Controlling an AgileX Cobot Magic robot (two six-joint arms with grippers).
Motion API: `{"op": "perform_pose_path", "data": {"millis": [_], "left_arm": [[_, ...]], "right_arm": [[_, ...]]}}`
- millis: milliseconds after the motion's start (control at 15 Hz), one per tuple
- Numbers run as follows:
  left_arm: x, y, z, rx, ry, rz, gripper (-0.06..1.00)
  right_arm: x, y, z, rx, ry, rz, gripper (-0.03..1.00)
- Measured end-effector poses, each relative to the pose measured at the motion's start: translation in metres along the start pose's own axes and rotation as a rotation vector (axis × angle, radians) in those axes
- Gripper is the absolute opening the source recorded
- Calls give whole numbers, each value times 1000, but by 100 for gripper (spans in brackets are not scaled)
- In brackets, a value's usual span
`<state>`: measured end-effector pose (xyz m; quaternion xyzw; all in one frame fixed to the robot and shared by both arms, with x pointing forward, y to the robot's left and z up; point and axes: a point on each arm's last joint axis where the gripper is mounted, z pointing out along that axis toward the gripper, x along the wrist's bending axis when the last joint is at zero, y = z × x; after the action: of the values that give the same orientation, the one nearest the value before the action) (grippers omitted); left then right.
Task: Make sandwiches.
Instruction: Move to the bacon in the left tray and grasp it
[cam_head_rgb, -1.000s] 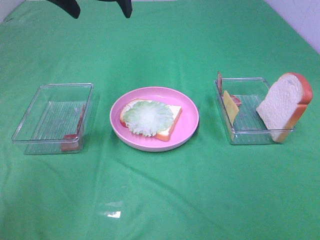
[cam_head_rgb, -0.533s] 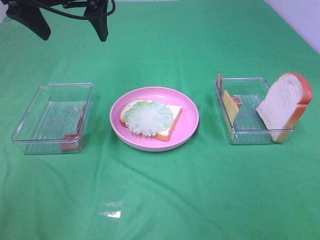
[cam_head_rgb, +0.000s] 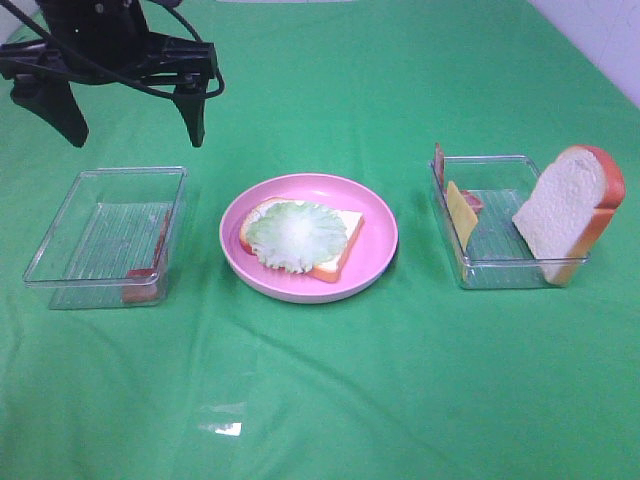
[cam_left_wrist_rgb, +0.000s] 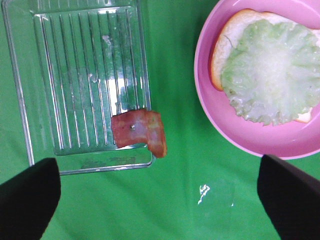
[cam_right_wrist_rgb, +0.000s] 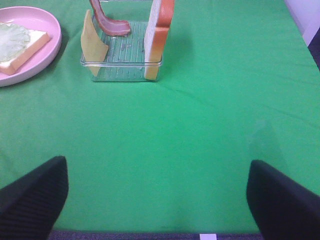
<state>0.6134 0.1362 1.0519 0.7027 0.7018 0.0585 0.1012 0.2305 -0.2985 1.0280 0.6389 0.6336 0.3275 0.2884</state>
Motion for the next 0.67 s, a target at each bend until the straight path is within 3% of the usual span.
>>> {"op": "perform_pose_path", "data": {"millis": [200, 667], "left_arm": [[-3, 1, 22, 51, 12, -46, 99], [-5, 0, 69, 157, 47, -53, 99]], "right_arm": [[0, 0, 0, 0, 0, 0, 94], [0, 0, 0, 0, 0, 0, 94]]}}
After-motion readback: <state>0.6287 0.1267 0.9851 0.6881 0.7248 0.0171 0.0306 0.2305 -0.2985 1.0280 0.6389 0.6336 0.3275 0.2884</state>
